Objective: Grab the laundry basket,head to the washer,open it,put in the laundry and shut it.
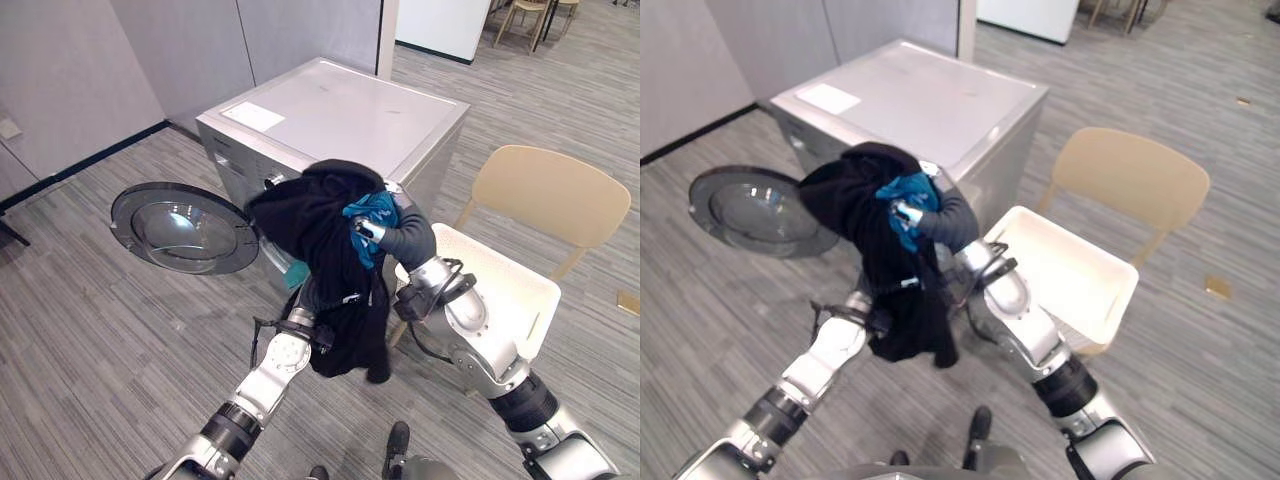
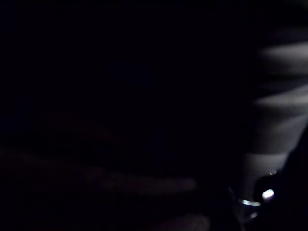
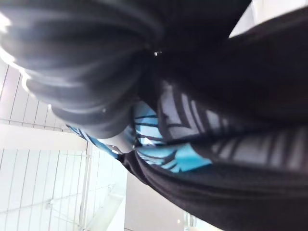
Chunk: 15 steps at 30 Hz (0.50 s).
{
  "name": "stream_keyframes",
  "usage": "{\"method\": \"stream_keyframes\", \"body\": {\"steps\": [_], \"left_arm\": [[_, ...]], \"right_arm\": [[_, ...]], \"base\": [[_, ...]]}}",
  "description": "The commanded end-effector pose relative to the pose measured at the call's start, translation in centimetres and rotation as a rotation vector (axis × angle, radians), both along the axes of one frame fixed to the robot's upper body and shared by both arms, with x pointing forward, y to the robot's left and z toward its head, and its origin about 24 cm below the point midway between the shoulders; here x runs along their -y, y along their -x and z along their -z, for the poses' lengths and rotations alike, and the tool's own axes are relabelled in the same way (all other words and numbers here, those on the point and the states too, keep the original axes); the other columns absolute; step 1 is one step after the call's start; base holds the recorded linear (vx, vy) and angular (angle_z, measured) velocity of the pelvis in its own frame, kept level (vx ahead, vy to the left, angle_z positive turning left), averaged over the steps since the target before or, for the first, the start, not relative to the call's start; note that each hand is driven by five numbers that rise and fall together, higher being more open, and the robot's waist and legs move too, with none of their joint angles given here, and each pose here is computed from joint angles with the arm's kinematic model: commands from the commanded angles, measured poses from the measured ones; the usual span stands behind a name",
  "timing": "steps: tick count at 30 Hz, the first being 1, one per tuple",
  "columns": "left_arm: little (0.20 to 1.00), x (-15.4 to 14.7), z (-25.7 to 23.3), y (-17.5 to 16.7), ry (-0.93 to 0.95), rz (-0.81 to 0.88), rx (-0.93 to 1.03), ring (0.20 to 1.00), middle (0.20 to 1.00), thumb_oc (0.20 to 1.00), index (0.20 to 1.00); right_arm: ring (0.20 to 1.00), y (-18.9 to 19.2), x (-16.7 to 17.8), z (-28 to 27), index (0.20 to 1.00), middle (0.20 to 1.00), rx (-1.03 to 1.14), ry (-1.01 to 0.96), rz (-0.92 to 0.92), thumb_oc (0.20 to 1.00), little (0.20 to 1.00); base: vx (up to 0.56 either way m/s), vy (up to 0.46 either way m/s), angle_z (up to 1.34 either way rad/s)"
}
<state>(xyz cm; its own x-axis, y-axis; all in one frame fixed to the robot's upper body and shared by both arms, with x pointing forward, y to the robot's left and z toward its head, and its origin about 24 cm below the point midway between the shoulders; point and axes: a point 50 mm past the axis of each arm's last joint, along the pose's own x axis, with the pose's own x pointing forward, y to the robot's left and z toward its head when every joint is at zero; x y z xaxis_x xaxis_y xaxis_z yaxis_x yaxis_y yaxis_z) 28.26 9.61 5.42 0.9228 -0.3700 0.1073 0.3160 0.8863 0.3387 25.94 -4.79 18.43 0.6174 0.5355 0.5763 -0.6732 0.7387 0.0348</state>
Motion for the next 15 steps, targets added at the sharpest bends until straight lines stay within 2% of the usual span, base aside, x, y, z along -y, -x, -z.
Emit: {"method": "stream_keyframes", "body": {"steps": [1,2,3,4,7,8,9,15], "left_arm": [[0.2,2.1,-1.5,-1.4,-0.029,0.051,0.094,0.2,0.2,0.2,0.2],[0.2,2.1,-1.8,-1.6,-0.014,0.045,0.095,0.2,0.2,0.2,0.2],[0.2,2.1,-1.8,-1.6,-0.014,0.045,0.095,0.2,0.2,0.2,0.2],[0.2,0.9,-1.8,-1.7,0.009,0.003,0.089,0.2,0.2,0.2,0.2],[0.2,-0.4,-1.1,-1.2,0.026,-0.022,0.053,0.2,0.2,0.2,0.2],[0.2,-1.9,0.1,-0.4,0.035,-0.055,-0.004,0.2,0.2,0.2,0.2],[0.2,-1.9,0.2,-0.4,0.035,-0.055,-0.006,0.2,0.2,0.2,0.2],[0.2,-6.6,5.2,3.3,0.042,-0.16,-0.247,0.2,0.2,0.2,0.2]], "right_arm": [[0.2,0.3,0.0,-3.1,0.2,0.2,0.095,-0.171,-0.051,0.2,0.2],[0.2,0.2,0.1,-2.6,0.2,0.2,0.073,-0.157,-0.048,0.2,0.2],[0.363,0.2,0.1,-2.6,0.363,0.363,0.073,-0.157,-0.048,0.363,0.363],[1.0,-0.2,0.7,-0.4,1.0,1.0,0.009,-0.073,0.012,1.0,1.0],[1.0,-0.5,2.2,1.7,1.0,1.0,-0.044,0.007,0.094,1.0,1.0],[1.0,-0.6,4.1,3.9,1.0,1.0,-0.111,0.069,0.187,1.0,1.0],[1.0,-0.6,4.2,3.9,1.0,1.0,-0.113,0.069,0.187,1.0,1.0],[1.0,0.3,10.7,10.3,1.0,1.0,-0.319,0.294,0.508,1.0,1.0]], "base": [[-0.05,0.016,-0.05],[-0.04,0.01,-0.03],[-0.04,-0.013,0.32],[-0.02,-0.019,0.27],[0.02,-0.046,-0.06],[0.03,-0.058,-0.02],[0.03,-0.049,0.04],[0.02,-0.046,0.06]]}}
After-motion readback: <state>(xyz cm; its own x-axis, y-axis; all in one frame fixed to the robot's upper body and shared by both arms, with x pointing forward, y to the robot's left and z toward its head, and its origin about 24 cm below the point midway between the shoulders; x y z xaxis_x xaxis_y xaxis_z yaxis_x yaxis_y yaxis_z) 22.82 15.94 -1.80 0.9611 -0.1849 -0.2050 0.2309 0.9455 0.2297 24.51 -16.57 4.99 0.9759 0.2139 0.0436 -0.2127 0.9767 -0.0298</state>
